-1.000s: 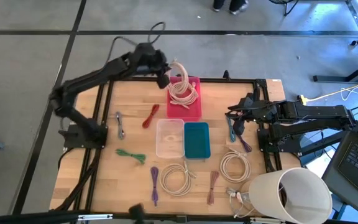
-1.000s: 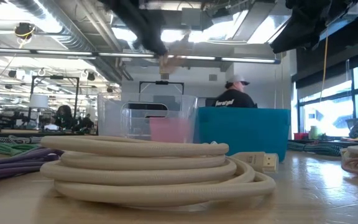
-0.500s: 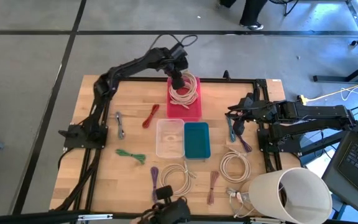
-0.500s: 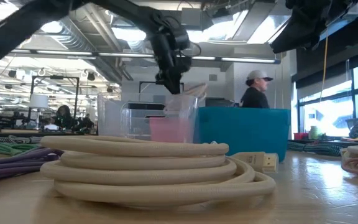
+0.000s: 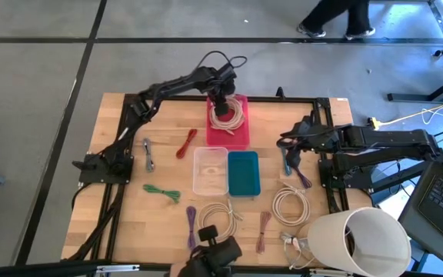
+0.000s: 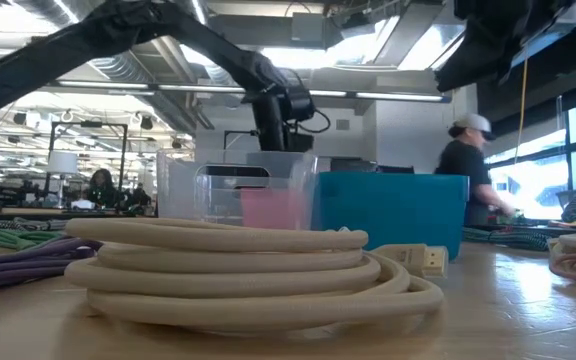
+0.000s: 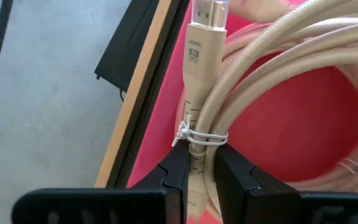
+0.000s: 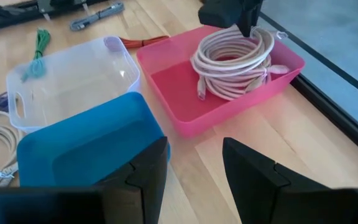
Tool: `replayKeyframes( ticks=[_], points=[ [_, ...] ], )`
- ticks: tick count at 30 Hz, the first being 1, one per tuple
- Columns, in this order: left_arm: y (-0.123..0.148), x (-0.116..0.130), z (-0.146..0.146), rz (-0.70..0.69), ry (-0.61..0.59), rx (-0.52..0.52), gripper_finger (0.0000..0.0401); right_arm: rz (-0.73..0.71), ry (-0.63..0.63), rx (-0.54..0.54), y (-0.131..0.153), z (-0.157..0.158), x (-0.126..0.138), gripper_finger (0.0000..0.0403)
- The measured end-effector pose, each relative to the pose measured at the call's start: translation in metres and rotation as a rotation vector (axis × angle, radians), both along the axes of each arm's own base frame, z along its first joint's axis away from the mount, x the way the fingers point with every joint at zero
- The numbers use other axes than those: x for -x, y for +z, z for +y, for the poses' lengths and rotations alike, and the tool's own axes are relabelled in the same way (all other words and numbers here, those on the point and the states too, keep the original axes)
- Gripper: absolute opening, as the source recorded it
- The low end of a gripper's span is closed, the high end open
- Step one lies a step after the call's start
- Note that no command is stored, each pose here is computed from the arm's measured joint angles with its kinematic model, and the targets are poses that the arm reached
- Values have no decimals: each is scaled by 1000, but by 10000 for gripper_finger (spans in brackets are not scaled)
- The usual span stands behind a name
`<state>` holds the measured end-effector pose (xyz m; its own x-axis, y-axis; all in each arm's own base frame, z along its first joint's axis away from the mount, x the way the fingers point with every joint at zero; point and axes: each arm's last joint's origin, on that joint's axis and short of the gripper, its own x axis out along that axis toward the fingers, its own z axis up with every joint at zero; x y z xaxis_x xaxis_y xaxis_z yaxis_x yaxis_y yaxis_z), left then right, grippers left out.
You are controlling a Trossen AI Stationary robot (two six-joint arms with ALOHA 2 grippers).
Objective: Pick & Place USB Port
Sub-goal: Put the brown HDMI cable into the pink bin
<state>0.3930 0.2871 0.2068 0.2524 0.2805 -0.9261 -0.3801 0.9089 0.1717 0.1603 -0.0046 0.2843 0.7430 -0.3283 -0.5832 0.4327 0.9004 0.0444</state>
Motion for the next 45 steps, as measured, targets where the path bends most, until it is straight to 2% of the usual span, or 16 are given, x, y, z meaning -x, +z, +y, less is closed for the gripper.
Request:
replayKeyframes(
  ticks=[6,11,15,21,24,27,31,33,35,39,45],
  points=[
    [-20,-5,4,15,-1,10,41,38,3,4,-5,0,-6,159],
    [-23,-6,4,17,-10,16,42,60,15,19,-7,0,-9,159],
    [-18,-7,2,6,-15,9,98,61,15,19,-8,0,-9,159],
    [15,-7,-3,-45,-20,-39,188,69,28,35,-8,0,-9,159],
    [46,-6,-9,-99,-35,-51,212,70,29,36,-8,0,-9,159],
    [86,0,-25,-180,-49,2,220,82,39,27,-9,1,-9,159],
    [130,20,-66,-259,-82,225,221,123,36,8,-12,1,-6,159],
    [145,27,-93,-243,-107,338,219,138,30,1,-13,1,-4,159],
    [155,30,-126,-193,-150,400,216,155,24,-5,-15,1,-3,159],
    [169,27,-197,-106,-234,413,212,174,19,-17,-16,1,-1,159],
    [169,24,-320,14,-414,308,212,192,50,-40,-17,3,0,159]
  ],
)
